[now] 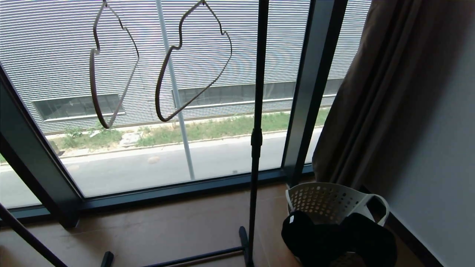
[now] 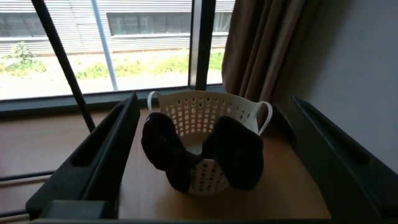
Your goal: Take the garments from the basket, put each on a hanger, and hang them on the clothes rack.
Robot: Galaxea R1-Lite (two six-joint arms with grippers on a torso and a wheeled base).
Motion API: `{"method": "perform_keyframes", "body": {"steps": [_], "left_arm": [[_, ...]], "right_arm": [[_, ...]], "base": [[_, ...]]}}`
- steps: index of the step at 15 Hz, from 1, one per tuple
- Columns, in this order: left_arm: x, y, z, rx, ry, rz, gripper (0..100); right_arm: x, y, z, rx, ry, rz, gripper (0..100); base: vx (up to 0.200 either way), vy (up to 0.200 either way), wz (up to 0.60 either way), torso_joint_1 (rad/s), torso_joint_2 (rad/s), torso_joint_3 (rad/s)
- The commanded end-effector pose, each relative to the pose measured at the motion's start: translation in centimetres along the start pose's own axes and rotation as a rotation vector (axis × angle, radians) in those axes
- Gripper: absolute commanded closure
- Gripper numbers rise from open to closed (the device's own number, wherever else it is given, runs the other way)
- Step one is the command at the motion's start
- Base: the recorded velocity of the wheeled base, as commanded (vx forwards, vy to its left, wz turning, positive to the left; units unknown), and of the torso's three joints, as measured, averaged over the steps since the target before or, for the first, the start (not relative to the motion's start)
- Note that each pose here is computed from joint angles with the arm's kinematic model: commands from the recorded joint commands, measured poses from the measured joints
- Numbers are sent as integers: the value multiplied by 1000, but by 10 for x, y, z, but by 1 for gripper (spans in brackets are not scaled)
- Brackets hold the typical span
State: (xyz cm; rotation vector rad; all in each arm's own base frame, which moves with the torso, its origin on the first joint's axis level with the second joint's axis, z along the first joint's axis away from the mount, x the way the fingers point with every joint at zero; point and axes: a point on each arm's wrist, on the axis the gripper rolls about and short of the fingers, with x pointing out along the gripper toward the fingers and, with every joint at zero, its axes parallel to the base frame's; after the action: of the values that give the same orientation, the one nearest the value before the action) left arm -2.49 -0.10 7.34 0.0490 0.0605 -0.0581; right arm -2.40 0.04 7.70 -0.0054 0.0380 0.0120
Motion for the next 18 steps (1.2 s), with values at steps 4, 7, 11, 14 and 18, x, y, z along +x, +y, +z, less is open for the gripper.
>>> {"method": "perform_keyframes", "body": {"steps": [4,7,11,14,18], "left_arm": [[0,0,0,-1,1,0,0],[0,0,0,0,1,0,0],[0,0,0,0,1,0,0],[0,0,0,0,1,0,0],[0,0,0,0,1,0,0]], "right_arm": [[0,0,0,0,2,0,0],[0,0,0,0,2,0,0],[0,0,0,0,2,0,0],[0,0,0,0,2,0,0],[0,0,0,0,0,0,0]], "base": [[0,0,-150,1,2,-1],[0,-133,0,2,5,2],[0,-200,0,4,1,4],[0,-200,0,-1,1,2],[0,-100,0,1,2,1]]}}
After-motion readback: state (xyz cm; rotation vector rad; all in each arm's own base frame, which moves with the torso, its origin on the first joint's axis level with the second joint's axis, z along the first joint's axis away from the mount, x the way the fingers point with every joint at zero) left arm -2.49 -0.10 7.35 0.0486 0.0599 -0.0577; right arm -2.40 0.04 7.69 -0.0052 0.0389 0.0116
